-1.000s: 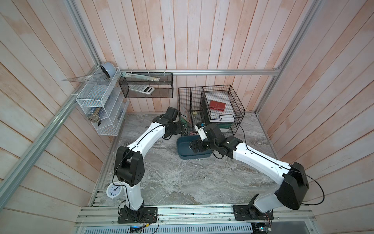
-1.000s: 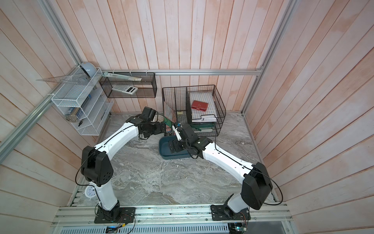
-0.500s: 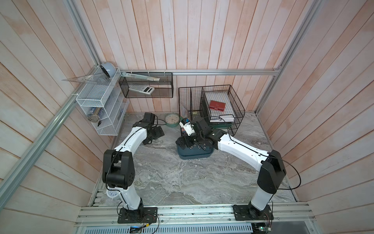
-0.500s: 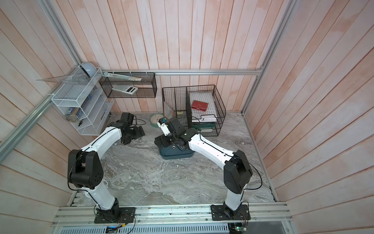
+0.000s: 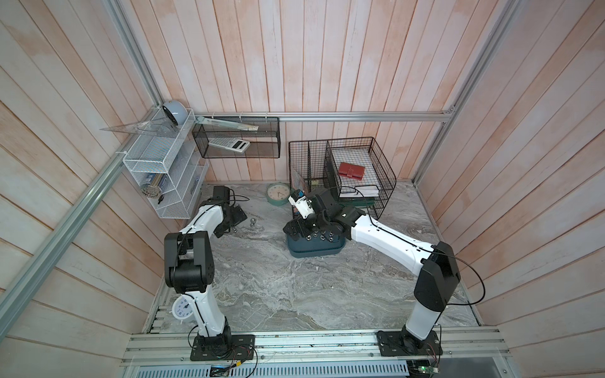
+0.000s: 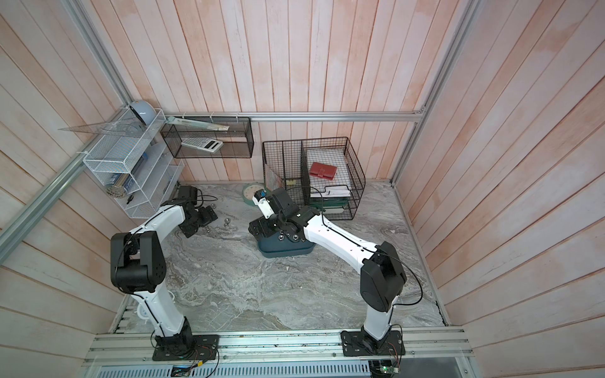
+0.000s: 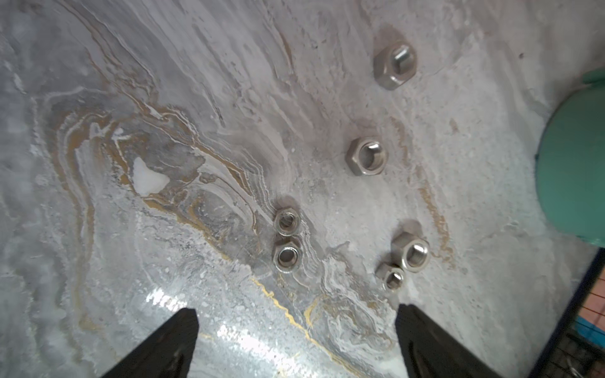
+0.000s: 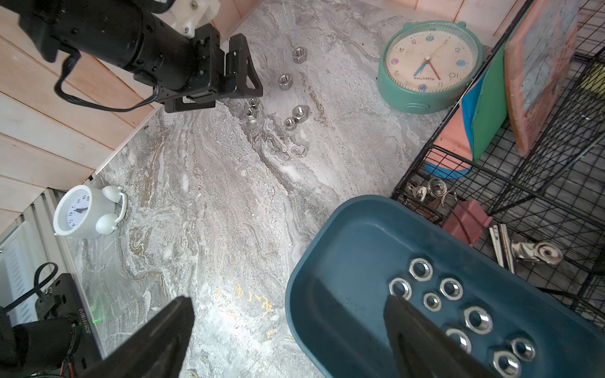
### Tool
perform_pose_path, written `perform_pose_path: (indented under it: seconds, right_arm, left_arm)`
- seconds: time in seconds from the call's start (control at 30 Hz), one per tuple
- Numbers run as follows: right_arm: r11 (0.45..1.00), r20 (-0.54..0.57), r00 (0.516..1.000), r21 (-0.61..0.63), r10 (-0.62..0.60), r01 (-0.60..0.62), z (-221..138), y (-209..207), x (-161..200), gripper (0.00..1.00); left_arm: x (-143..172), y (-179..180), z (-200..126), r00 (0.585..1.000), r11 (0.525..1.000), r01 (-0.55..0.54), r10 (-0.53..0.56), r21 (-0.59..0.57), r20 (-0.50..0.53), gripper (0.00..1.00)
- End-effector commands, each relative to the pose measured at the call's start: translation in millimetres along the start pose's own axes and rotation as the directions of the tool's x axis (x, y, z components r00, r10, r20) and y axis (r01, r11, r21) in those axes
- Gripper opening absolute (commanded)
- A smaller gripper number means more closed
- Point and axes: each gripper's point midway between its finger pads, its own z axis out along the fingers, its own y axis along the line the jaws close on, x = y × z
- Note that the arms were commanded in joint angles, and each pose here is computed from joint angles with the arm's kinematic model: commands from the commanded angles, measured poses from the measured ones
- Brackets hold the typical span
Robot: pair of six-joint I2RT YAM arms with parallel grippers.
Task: Put the nuts on the desktop into the storage box
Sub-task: Pick up the nut from the center of the board.
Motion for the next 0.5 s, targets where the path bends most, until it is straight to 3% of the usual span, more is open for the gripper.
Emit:
perform_pose_path:
  seconds: [0.0,0.3,0.47]
  right_arm:
    - [1.0,-0.009,1.0,0.016,-0.018,0.019,1.1,1.0,-2.6,0.98]
    - [1.0,-0.012,1.0,0.024,-0.018,0.018,-0.1,-0.4,-1.3,0.98]
    - [0.999,-0.012,1.0,0.033,-0.012,0.013,-1.3,-2.1,-0.2,0.98]
  left_arm:
    - [-4.3,0.3,9.2,1.0,1.0,0.004,-0.004,-0.007,0.013,1.0]
    - [-8.2,0.5,25.7,1.0,0.999,0.029,-0.029,-0.027,0.009,0.63]
    - [-10.5,1.7,34.0,1.0,0.999,0.026,-0.026,-0.044,0.007,0.54]
